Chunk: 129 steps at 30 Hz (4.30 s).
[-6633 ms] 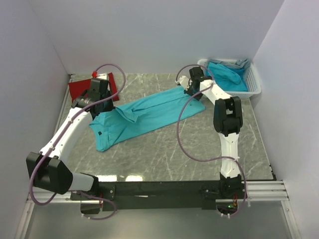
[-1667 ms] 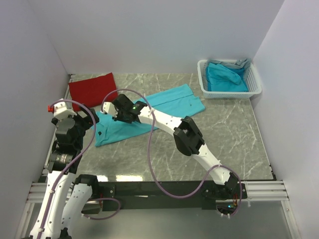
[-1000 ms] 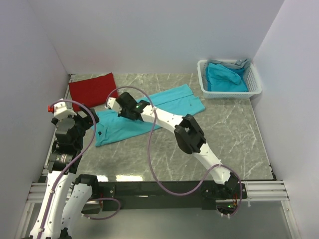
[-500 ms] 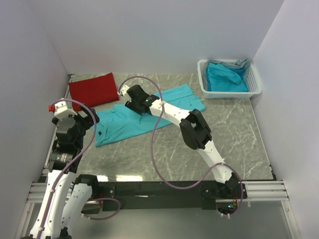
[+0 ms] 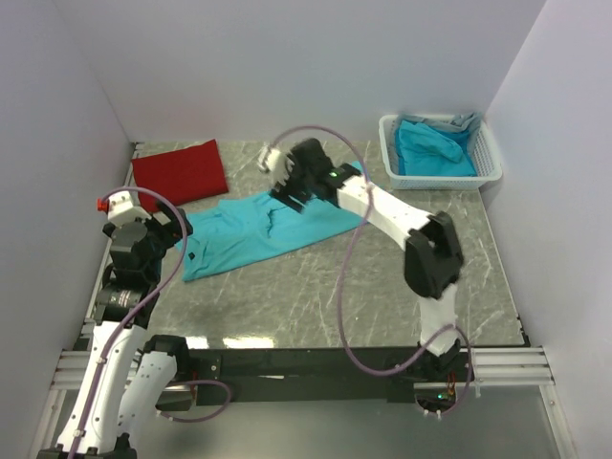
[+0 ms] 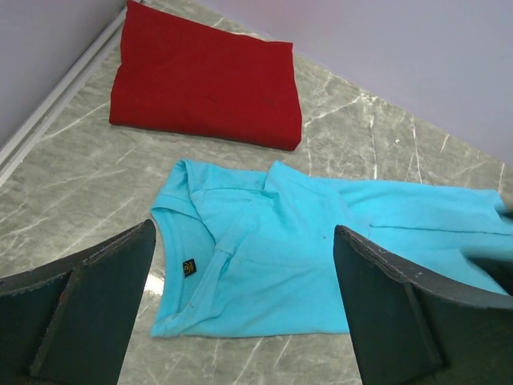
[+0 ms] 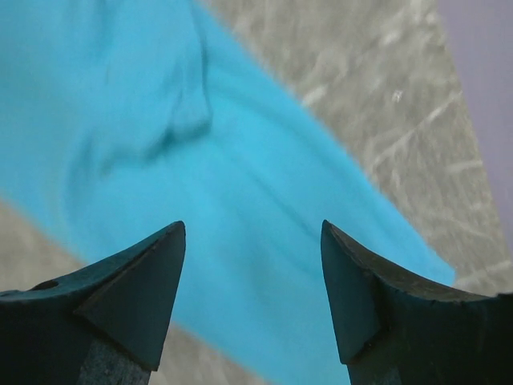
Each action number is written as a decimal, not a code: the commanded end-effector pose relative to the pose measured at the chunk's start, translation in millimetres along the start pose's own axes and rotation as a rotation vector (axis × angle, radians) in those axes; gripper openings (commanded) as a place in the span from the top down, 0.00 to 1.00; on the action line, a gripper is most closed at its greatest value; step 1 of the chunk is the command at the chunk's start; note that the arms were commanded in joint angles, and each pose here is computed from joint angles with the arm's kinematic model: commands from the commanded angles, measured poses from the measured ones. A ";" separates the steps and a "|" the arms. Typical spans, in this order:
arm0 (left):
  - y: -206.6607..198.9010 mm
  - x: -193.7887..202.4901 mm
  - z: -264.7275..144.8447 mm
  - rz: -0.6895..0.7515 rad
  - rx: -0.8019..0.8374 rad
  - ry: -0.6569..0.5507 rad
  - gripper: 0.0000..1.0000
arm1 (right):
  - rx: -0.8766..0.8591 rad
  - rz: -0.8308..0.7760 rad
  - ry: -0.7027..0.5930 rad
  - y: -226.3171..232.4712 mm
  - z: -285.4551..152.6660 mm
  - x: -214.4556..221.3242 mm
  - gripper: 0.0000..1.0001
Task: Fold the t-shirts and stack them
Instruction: Fold the tshirt
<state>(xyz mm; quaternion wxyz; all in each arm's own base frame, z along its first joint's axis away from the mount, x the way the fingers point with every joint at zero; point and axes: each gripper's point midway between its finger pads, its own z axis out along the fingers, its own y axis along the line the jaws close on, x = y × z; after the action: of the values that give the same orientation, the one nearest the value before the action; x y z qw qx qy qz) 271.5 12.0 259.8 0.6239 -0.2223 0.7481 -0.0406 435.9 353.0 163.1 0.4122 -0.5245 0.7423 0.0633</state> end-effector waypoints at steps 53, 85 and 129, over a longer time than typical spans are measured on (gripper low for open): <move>-13.8 -1.4 0.9 0.010 0.071 0.006 0.02 | -0.143 -0.453 0.524 -44.7 -68.1 291.3 1.00; -22.5 -0.1 -3.1 0.003 0.124 0.015 0.02 | -0.196 -0.178 0.195 89.5 -226.9 236.4 0.49; -26.0 1.9 2.0 0.014 0.137 0.023 0.02 | -0.361 0.597 0.321 60.2 77.7 95.5 0.40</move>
<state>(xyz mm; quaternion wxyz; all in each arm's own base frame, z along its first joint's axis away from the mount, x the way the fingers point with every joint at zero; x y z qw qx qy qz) 278.3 -8.1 255.0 0.6117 -0.1880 0.7641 -0.0810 417.3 347.8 30.8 0.1600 -0.3551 0.8911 0.2330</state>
